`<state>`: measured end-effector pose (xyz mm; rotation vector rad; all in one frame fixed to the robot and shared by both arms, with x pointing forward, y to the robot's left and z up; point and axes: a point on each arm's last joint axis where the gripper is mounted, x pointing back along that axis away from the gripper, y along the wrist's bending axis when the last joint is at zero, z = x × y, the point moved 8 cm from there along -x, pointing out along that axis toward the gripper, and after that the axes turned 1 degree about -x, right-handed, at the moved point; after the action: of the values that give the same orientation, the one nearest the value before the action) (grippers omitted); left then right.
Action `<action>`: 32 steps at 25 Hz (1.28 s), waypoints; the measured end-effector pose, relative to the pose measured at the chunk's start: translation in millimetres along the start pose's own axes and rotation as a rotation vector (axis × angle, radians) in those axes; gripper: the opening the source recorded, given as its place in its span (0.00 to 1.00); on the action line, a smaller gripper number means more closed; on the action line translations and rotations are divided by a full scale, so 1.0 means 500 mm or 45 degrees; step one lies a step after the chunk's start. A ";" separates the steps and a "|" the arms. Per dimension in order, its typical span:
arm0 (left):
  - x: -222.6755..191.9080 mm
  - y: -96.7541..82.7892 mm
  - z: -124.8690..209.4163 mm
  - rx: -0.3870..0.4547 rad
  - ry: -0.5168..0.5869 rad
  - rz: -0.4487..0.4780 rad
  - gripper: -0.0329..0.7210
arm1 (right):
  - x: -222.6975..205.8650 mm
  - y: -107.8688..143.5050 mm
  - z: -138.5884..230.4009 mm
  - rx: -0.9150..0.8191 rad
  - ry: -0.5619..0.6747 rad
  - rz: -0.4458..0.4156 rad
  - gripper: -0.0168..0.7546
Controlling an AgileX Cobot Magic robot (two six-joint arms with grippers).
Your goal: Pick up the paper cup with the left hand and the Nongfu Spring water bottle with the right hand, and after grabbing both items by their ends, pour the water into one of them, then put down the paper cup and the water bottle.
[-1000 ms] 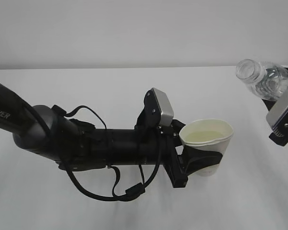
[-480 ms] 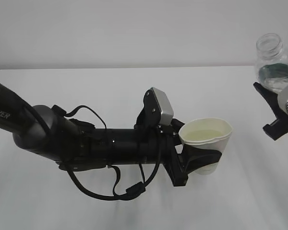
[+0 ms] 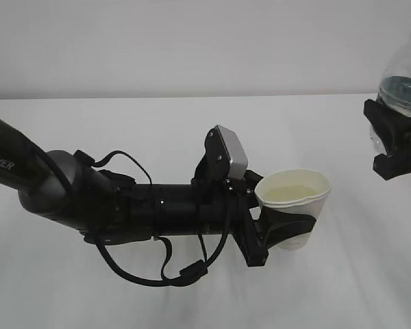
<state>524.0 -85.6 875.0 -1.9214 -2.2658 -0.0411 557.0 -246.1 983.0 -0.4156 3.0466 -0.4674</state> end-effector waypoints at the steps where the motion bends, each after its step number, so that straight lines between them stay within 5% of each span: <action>1: 0.000 0.000 0.000 0.000 0.000 0.000 0.59 | 0.000 0.000 -0.001 -0.026 -0.003 0.000 0.53; 15: 0.000 0.002 0.000 0.003 0.001 -0.006 0.59 | 0.007 -0.011 -0.003 -0.269 -0.064 0.055 0.53; 32: 0.000 0.005 0.001 0.007 0.004 -0.017 0.59 | -0.005 -0.009 0.138 -0.460 0.196 0.157 0.53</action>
<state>526.2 -85.1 874.2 -1.9023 -2.2742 -0.0401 565.6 -269.7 918.6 -0.2055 3.2833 0.0642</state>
